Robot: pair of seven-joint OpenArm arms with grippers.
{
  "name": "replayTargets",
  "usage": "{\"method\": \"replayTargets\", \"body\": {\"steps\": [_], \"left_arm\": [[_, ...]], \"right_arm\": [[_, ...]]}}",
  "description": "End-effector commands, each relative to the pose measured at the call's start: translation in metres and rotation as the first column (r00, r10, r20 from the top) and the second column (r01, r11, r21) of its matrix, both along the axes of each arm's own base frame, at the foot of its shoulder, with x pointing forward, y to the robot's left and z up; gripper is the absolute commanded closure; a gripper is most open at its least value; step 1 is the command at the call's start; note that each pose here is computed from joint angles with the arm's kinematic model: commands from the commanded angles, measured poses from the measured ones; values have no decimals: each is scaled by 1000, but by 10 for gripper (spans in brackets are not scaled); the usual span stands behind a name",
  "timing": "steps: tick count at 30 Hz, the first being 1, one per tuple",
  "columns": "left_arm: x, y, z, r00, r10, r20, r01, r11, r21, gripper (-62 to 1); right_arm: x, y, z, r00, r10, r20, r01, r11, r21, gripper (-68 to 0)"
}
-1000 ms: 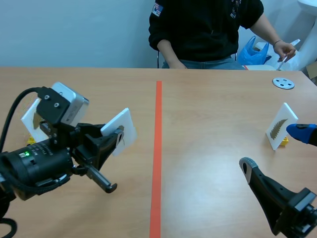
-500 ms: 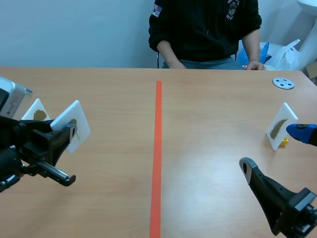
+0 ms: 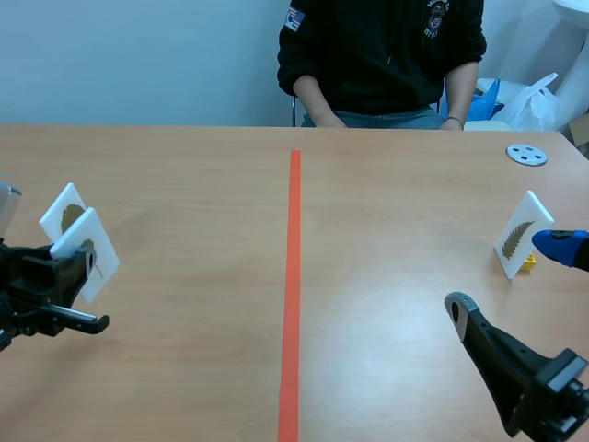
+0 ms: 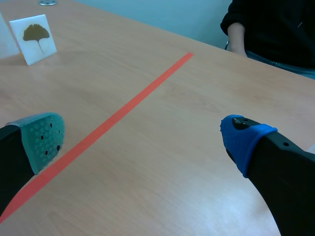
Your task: Sort the leaf by its shape. The table is split by an orange tape line. A compound leaf with several leaflets goes to the left side, a simple leaf with one blade goes to the right side. Return to the home posture when a red brick is placed on the table.
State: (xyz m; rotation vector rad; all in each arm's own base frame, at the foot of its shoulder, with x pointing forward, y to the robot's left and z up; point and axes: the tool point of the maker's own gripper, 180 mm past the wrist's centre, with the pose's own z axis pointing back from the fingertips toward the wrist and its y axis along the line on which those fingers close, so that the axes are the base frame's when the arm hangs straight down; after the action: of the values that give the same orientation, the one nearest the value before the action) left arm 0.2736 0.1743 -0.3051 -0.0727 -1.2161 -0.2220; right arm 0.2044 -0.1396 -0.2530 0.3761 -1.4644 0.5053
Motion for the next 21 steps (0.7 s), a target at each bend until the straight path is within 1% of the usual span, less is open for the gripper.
{"method": "replayTargets", "body": {"steps": [1, 3, 6, 9, 12, 16, 21], "left_arm": [[9, 6, 6, 999, 25, 39, -24, 1000, -19, -38], [13, 16, -3, 998, 61, 24, -60, 998, -23, -39], [22, 32, -11, 992, 119, 28, -118, 992, -44, -40], [30, 51, -20, 982, 188, 31, -185, 981, -61, -40], [35, 66, -29, 972, 231, 31, -229, 972, -53, -40], [36, 85, -44, 955, 297, 12, -295, 952, -78, -40], [33, 101, -61, 939, 343, -13, -343, 936, -75, -41]], "right_arm": [[5, 0, 13, 999, 9, 46, -10, 1000, 6, -679], [5, 0, 13, 999, 9, 46, -10, 1000, 6, -679], [5, 0, 13, 999, 9, 46, -10, 1000, 7, -679], [5, 0, 13, 999, 9, 46, -10, 1000, 7, -679], [5, 0, 13, 999, 9, 46, -10, 1000, 6, -679], [5, 0, 13, 999, 9, 46, -10, 1000, 7, -679], [5, 0, 13, 999, 9, 46, -10, 1000, 7, -679]]}}
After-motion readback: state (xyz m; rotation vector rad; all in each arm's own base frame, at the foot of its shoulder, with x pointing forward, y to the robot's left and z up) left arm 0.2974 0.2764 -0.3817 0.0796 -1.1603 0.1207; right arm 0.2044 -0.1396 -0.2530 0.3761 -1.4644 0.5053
